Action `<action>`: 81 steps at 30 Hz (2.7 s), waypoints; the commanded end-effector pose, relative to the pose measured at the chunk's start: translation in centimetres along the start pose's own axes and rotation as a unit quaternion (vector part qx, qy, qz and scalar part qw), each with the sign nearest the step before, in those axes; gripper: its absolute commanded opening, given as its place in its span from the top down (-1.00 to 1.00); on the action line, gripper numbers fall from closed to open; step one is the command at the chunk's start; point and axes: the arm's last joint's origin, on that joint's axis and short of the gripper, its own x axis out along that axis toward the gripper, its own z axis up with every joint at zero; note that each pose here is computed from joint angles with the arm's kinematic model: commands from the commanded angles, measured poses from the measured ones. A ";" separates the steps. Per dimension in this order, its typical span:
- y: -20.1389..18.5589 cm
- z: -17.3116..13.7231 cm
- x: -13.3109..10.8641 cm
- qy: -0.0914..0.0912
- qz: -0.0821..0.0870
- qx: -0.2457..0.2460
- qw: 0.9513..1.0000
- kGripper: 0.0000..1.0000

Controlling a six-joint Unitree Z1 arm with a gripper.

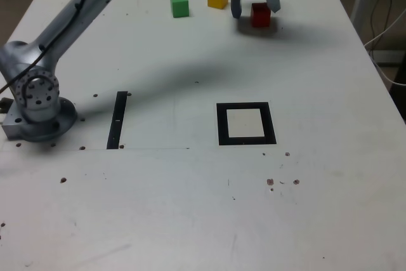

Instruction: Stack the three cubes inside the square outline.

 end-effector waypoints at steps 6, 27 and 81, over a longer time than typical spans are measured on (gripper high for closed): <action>-0.1 0.5 0.5 -0.006 -0.009 0.010 1.000 -0.02; -0.5 1.1 0.0 -0.021 -0.005 0.014 1.000 0.45; -29.2 -2.4 -5.4 -0.020 -0.026 0.029 0.999 0.44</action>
